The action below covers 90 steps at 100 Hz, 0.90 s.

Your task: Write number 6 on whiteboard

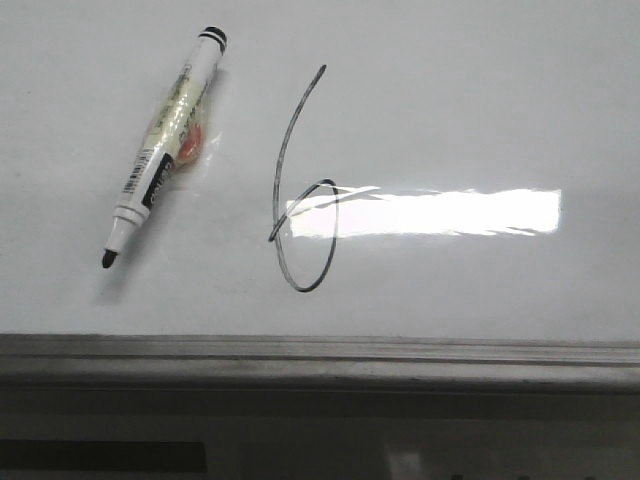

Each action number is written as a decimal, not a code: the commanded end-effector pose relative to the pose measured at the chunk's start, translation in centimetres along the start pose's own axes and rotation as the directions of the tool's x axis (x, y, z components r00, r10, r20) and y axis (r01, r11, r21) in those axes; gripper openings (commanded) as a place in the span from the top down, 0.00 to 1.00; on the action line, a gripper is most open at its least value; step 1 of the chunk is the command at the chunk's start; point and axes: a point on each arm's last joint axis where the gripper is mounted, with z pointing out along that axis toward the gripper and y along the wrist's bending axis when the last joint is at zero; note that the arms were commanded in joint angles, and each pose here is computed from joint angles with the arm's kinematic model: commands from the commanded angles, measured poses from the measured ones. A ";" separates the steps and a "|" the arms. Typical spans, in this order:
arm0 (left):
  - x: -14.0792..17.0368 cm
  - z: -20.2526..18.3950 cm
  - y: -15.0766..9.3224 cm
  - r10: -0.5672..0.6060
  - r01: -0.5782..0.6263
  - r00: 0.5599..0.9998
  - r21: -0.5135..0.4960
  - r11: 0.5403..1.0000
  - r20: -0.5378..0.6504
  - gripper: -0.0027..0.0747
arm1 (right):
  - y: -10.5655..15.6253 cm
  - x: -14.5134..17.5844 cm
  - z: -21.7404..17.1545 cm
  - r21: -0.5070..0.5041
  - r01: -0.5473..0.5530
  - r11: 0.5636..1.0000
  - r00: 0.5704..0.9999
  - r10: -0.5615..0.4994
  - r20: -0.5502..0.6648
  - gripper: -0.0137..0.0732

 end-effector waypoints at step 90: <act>3.5 -1.3 2.1 -0.196 0.191 0.980 -0.389 0.901 0.025 0.99 | -0.2 -1.5 -0.1 0.024 0.013 1.000 0.995 -0.015 0.094 0.92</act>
